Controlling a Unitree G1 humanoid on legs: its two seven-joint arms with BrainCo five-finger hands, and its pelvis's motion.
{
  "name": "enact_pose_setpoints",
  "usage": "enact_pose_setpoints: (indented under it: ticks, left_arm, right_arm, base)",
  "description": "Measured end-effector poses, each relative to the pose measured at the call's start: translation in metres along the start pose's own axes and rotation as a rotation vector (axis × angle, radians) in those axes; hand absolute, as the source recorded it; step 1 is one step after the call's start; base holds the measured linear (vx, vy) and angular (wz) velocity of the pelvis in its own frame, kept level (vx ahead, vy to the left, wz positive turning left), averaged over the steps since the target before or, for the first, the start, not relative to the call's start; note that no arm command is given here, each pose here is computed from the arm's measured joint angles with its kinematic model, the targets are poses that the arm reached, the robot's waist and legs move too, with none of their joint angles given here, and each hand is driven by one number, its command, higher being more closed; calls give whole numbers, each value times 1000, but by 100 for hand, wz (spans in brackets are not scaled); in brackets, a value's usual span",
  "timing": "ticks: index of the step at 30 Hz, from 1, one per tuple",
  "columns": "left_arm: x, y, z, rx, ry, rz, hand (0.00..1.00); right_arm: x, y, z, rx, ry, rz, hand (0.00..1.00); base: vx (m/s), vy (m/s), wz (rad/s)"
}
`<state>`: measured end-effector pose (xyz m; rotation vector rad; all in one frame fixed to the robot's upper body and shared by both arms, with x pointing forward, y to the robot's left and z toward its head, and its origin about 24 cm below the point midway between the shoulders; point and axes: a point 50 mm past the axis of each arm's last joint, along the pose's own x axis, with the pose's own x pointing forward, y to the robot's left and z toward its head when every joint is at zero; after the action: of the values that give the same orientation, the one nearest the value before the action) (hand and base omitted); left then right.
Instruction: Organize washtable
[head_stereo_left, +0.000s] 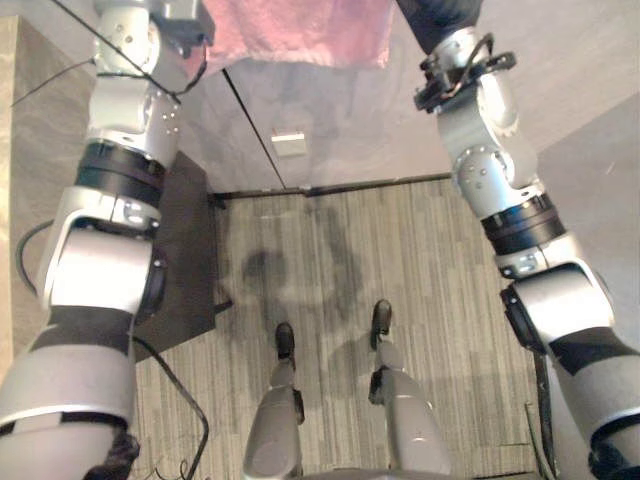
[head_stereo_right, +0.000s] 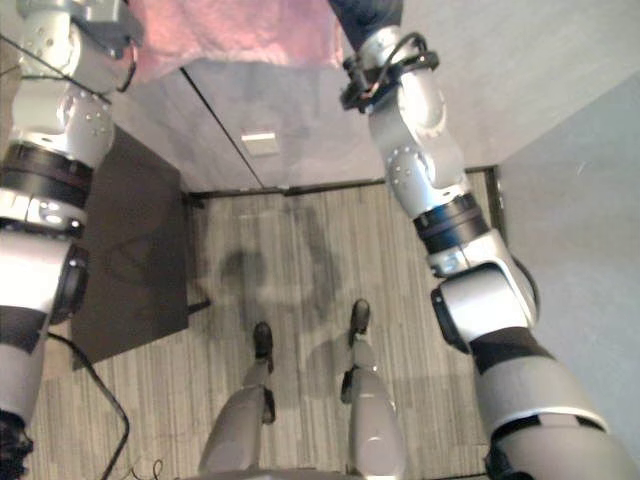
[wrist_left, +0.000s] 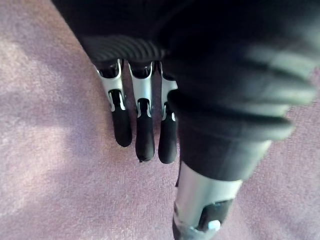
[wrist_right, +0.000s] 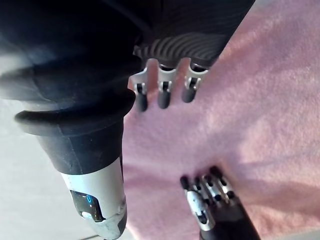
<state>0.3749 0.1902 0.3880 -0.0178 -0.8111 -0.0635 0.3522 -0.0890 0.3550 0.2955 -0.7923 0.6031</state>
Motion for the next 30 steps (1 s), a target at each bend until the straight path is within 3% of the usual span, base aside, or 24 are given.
enact_pose_setpoints:
  ticks: [16, 24, 28, 30]
  left_arm:
    - [-1, 43, 21, -14, -65, 192, 0]
    - [-23, 94, 22, 19, -58, 339, 0]
    - [-39, 103, 15, 15, -53, 310, 0]
    - [-51, 99, 15, 39, -62, 225, 0]
  right_arm:
    - [-3, -21, 19, -20, -43, -58, 0]
    - [-16, -69, 42, -66, -102, -275, 0]
    - [-24, -86, 58, -79, -149, -339, 0]
    - [-38, -100, 63, -83, -166, -396, 0]
  base:
    - [-2, 30, 0]
    - [-5, 27, 5]
    - [-10, 51, 5]
    - [-6, 41, 11]
